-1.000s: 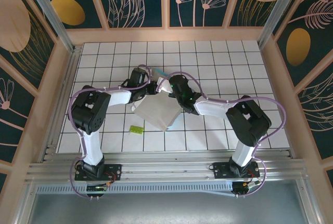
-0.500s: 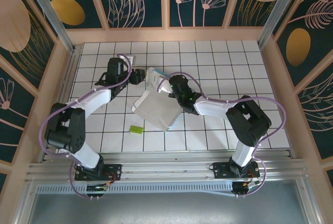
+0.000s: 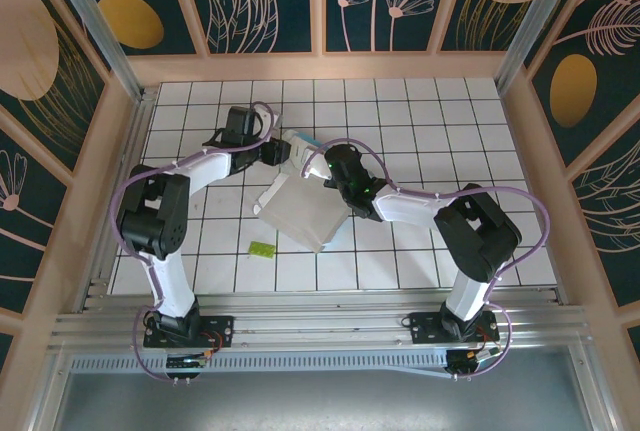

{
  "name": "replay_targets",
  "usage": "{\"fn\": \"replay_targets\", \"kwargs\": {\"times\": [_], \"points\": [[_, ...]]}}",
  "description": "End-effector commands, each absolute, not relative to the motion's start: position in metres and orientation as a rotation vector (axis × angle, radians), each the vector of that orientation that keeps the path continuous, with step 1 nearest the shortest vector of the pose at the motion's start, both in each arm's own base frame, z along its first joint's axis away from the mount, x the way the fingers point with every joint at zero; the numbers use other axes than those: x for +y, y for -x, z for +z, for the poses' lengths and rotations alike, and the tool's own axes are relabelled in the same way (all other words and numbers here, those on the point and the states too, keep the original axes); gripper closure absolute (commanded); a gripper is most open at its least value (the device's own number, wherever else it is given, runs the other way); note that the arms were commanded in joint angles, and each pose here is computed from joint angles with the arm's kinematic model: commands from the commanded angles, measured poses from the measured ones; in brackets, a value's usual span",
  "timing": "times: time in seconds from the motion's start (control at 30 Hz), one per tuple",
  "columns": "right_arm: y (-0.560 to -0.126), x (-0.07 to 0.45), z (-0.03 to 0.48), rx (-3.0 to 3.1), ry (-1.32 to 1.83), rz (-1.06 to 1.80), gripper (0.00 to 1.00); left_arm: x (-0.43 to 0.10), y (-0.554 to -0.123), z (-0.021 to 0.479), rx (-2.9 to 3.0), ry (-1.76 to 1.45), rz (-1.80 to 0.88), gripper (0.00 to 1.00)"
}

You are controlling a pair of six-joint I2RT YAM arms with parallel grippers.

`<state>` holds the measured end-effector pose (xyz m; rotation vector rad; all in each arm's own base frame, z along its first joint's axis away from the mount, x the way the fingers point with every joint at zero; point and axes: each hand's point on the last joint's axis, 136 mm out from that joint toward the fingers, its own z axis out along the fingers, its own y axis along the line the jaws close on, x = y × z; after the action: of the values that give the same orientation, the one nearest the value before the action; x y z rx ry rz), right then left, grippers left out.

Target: Fold the paper box

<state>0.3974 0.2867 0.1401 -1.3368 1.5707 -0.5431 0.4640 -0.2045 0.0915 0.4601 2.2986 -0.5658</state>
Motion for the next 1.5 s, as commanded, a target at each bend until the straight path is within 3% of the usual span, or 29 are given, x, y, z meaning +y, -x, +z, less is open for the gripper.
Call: {"fn": "replay_targets", "kwargs": {"times": [0.0,0.27,0.6,0.9,1.2,1.47], "points": [[-0.397,0.289,0.145,1.564,1.342,-0.546,0.84,-0.209,-0.469,0.090,2.295,-0.465,-0.580,0.62],[-0.407,0.282,0.149,1.438,1.331,-0.763,0.84,-0.221,-0.457,0.107,2.244,-0.453,-0.718,0.83],[-0.412,0.280,0.149,1.319,1.388,-0.910,0.84,-0.227,-0.438,0.131,2.144,-0.381,-0.856,0.95],[-0.407,0.277,0.115,1.319,1.426,-0.940,0.83,-0.267,-0.413,0.140,2.118,-0.398,-0.997,0.94],[-0.404,0.281,0.122,1.308,1.401,-0.920,0.83,-0.278,-0.423,0.114,2.237,-0.386,-0.945,0.92],[-0.397,0.278,0.124,1.265,1.396,-0.947,0.83,-0.259,-0.395,0.096,2.257,-0.337,-0.905,0.75]]}}
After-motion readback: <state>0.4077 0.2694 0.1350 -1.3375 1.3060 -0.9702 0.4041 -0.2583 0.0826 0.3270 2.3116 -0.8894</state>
